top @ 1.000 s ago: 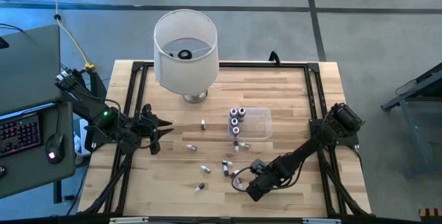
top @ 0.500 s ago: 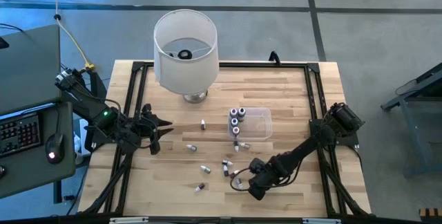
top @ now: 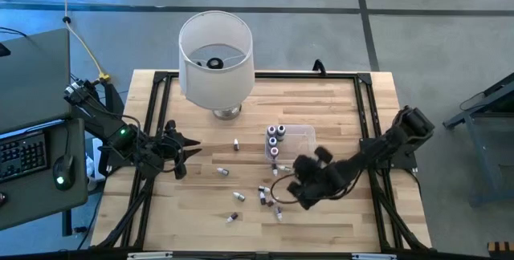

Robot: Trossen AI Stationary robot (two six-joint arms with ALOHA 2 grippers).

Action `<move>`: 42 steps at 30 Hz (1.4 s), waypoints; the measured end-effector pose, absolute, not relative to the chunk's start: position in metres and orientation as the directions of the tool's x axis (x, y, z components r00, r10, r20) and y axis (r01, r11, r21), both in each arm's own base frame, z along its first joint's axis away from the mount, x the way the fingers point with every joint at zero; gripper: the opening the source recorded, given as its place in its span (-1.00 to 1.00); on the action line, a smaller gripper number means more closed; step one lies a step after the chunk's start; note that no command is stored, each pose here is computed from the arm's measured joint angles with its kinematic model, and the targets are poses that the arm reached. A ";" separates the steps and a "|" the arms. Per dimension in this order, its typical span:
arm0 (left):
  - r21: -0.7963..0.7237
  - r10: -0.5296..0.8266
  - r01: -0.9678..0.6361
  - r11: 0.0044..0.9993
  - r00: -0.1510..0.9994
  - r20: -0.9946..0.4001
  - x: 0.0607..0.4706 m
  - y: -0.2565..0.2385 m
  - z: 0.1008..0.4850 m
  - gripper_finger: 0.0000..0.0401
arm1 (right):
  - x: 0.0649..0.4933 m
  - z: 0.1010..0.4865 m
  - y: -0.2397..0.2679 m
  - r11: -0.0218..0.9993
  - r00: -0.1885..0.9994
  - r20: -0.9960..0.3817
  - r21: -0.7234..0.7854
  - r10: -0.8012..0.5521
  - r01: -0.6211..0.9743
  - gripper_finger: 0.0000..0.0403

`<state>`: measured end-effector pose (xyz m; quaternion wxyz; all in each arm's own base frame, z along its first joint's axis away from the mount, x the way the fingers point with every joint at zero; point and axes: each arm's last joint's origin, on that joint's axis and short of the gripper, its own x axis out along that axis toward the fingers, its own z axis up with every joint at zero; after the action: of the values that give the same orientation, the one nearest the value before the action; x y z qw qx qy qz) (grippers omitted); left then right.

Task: Pick & Place food coloring
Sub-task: Put the right small black food coloring bottle into the transparent bin, then put the top small red food coloring bottle into the transparent bin

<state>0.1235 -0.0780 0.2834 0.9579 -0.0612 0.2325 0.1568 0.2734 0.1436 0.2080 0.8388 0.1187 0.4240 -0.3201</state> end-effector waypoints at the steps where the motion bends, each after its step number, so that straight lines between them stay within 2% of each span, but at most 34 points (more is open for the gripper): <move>1: -0.045 0.272 -0.329 0.943 0.843 -0.464 0.124 -0.078 0.283 -0.51 | 0.272 0.209 0.138 0.754 0.422 -0.769 -0.117 -0.480 0.646 -0.64; 10: -0.031 0.306 -0.355 0.934 0.843 -0.441 0.124 -0.077 0.284 -0.51 | 0.303 0.199 0.063 0.699 0.257 -0.804 -0.252 -0.536 0.669 -0.62; 16: -0.048 0.268 -0.328 0.943 0.840 -0.471 0.123 -0.078 0.283 -0.51 | 0.305 0.194 0.027 0.672 0.137 -0.912 -0.178 -0.388 0.719 -0.60; 20: -0.049 0.262 -0.323 0.945 0.839 -0.477 0.123 -0.078 0.283 -0.51 | 0.307 0.193 0.018 0.676 0.128 -0.938 -0.133 -0.322 0.725 -0.60; 23: -0.037 0.262 -0.319 0.947 0.833 -0.488 0.122 -0.077 0.281 -0.51 | 0.310 0.191 0.016 0.710 0.135 -0.937 -0.144 -0.321 0.689 -0.58; 28: -0.026 0.223 -0.281 0.959 0.811 -0.541 0.120 -0.077 0.276 -0.51 | 0.315 0.186 0.017 0.732 0.154 -0.933 -0.147 -0.326 0.665 -0.42; 35: -0.011 0.209 -0.262 0.965 0.791 -0.575 0.122 -0.080 0.242 -0.51 | 0.316 0.183 0.016 0.736 0.144 -0.927 -0.174 -0.347 0.655 -0.20; 42: -0.046 0.117 -0.177 0.983 0.801 -0.587 0.126 -0.086 0.208 -0.51 | 0.310 0.201 0.025 0.773 0.210 -0.950 -0.050 -0.233 0.632 -0.23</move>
<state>0.1261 -0.0857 0.2076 0.9478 -0.0492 0.3054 0.0776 0.3103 0.0251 0.2011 0.7569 0.1785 0.5600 -0.2857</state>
